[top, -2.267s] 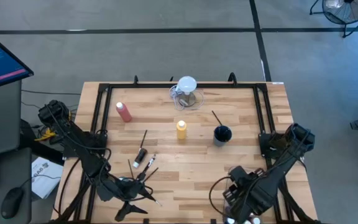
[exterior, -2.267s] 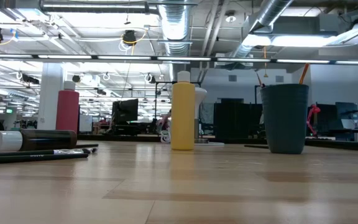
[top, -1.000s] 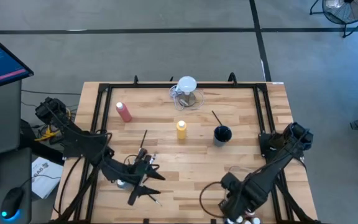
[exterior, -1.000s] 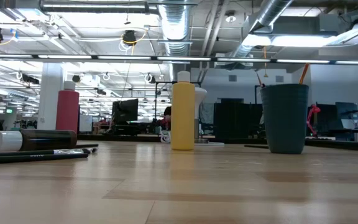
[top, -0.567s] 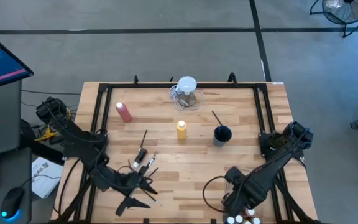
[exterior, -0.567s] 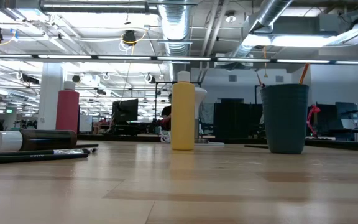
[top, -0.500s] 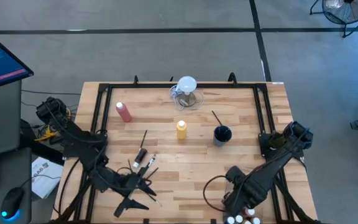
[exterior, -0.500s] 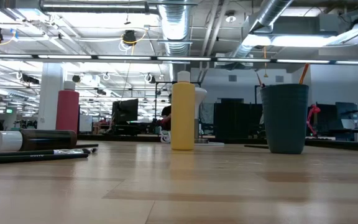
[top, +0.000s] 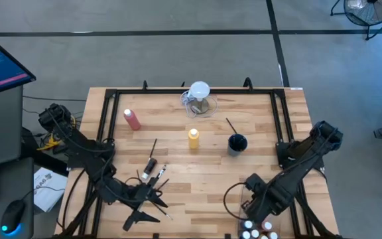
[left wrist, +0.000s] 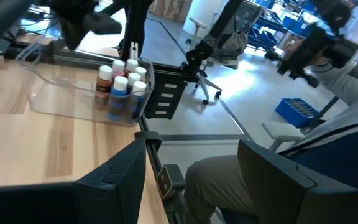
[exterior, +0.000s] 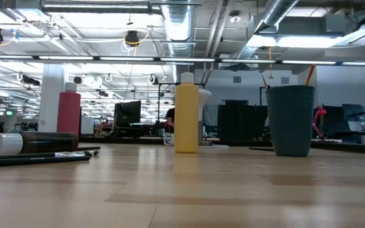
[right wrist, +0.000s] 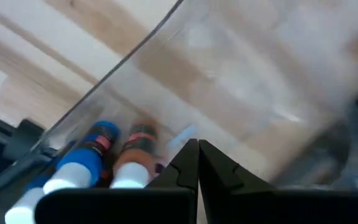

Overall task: Pick & Place Paint Supplies
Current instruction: Adjust the small brown paint bottle into the transparent bin, then put the black silver paintbrush into the blue cup

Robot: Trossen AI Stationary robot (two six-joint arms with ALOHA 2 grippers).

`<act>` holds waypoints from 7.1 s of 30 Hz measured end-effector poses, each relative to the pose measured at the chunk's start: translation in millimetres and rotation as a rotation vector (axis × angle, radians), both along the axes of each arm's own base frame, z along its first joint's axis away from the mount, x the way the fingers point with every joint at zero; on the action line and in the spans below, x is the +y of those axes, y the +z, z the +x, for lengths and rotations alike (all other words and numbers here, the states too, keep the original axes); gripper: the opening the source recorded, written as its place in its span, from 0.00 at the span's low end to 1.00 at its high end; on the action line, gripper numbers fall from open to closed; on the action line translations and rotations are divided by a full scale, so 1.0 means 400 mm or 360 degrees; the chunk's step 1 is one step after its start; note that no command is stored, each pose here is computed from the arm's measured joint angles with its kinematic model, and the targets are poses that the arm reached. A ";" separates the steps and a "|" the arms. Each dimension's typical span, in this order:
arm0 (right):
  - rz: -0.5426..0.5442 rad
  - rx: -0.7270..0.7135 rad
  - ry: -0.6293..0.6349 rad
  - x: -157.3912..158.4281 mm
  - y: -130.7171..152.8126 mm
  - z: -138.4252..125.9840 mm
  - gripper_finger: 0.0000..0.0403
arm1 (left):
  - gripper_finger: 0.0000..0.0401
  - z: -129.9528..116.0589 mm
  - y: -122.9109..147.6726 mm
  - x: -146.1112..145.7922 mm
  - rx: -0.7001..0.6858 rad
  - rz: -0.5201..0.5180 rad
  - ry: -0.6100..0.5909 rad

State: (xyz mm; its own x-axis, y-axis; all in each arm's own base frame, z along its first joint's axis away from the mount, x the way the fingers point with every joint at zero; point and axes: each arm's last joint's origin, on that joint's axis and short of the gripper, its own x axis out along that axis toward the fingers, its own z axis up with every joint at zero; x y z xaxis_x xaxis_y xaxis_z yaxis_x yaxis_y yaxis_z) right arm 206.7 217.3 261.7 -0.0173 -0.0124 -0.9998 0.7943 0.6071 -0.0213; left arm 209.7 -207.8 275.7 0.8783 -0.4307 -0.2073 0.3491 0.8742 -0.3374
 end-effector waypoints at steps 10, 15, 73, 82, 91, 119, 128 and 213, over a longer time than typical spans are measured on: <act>0.0175 0.0018 -0.0060 0.013 -0.144 -0.033 0.00 | 0.53 -0.014 0.001 -0.013 -0.0010 0.0002 0.0022; 0.0298 -0.0029 0.0011 0.029 -0.176 -0.007 0.00 | 0.53 -0.014 0.001 -0.013 -0.0015 -0.0002 0.0028; 0.0576 0.0003 0.0075 0.014 -0.224 0.021 0.00 | 0.53 -0.014 0.006 -0.013 -0.0051 -0.0010 0.0049; 0.0610 0.0003 0.0080 0.016 -0.223 0.023 0.00 | 0.53 -0.013 0.006 -0.013 -0.0052 -0.0010 0.0048; 0.0627 0.0010 0.0083 0.017 -0.223 0.023 0.00 | 0.53 -0.013 0.007 -0.014 -0.0059 -0.0011 0.0047; 0.0685 0.0085 0.0154 0.030 -0.273 0.046 0.00 | 0.53 -0.013 0.010 -0.014 -0.0083 -0.0001 0.0042; 0.0745 0.0102 0.0160 0.035 -0.271 0.048 0.00 | 0.53 -0.013 0.011 -0.014 -0.0090 -0.0001 0.0041; -0.2422 -0.0582 0.0500 -0.312 0.063 0.181 0.00 | 0.53 0.110 -0.112 0.285 0.0815 0.0146 0.0498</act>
State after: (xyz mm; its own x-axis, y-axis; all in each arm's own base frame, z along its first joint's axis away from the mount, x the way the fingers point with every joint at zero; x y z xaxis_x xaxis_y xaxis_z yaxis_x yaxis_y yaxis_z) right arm 279.1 92.4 286.7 0.4055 -0.9141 -0.0027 0.7454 0.3323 -0.5779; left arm 253.7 -93.7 231.1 0.7391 -0.1287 -0.6611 -0.1159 0.9427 -0.3130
